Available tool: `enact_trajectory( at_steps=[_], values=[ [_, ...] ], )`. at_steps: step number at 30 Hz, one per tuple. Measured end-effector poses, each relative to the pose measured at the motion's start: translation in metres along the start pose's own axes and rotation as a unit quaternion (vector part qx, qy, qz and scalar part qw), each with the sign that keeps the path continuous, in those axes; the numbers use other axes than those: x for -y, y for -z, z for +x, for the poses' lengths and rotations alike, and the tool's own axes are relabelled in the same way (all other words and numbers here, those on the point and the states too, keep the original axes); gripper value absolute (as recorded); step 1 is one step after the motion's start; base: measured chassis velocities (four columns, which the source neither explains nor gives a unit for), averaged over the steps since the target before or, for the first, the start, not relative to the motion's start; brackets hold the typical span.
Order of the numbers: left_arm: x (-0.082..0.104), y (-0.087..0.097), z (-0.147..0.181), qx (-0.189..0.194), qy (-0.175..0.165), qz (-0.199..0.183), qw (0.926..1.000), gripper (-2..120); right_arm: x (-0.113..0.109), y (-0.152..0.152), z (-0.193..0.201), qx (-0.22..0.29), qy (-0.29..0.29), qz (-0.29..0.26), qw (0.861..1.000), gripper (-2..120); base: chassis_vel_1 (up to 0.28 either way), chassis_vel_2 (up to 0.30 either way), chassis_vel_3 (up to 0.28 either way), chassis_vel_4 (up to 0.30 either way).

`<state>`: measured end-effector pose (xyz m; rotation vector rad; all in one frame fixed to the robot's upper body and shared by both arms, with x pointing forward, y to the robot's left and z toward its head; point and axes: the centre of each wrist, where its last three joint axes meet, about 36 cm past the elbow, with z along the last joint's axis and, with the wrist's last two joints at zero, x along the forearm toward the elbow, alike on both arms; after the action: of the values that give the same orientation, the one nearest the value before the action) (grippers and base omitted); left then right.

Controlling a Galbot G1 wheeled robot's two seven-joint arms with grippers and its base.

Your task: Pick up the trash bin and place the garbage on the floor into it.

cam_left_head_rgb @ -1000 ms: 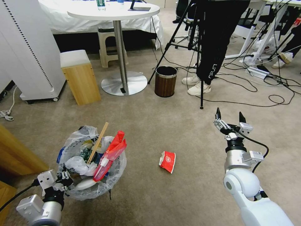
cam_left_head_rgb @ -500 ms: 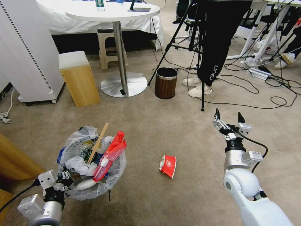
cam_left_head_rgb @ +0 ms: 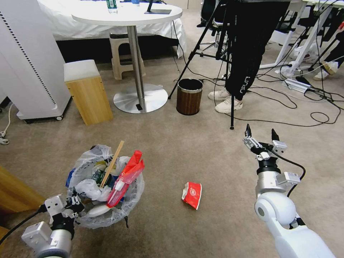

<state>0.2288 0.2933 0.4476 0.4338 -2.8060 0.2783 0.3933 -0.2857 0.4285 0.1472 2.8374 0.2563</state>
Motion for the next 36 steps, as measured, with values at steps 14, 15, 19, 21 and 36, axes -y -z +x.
enact_trajectory(
  at_steps=[14, 15, 19, 21, 36],
  values=[
    [-0.001, -0.005, -0.005, -0.003, -0.003, 0.003, 1.0000, 0, 0.000, 0.004, -0.007, -0.056, -0.032, -0.025, 0.998, 100, 0.000, 0.000, 0.000, 0.000],
    [-0.001, -0.005, -0.005, -0.003, -0.003, 0.003, 1.0000, 0, 0.000, 0.004, -0.007, -0.056, -0.032, -0.025, 0.998, 100, 0.000, 0.000, 0.000, 0.000],
    [-0.001, -0.008, -0.006, -0.005, -0.003, 0.005, 1.0000, 0, -0.004, 0.007, -0.025, -0.144, -0.052, -0.069, 0.986, 100, 0.000, 0.000, 0.000, 0.000],
    [-0.001, -0.009, -0.006, -0.005, -0.003, 0.006, 1.0000, 0, -0.005, 0.007, -0.029, -0.168, -0.053, -0.080, 0.981, 100, 0.000, 0.000, 0.000, 0.000],
    [-0.009, -0.018, -0.010, -0.012, 0.005, 0.003, 0.9999, 0, -0.057, -0.033, -0.066, -0.421, -0.056, -0.251, 0.870, 100, 0.000, 0.000, 0.000, 0.000]
  ],
)
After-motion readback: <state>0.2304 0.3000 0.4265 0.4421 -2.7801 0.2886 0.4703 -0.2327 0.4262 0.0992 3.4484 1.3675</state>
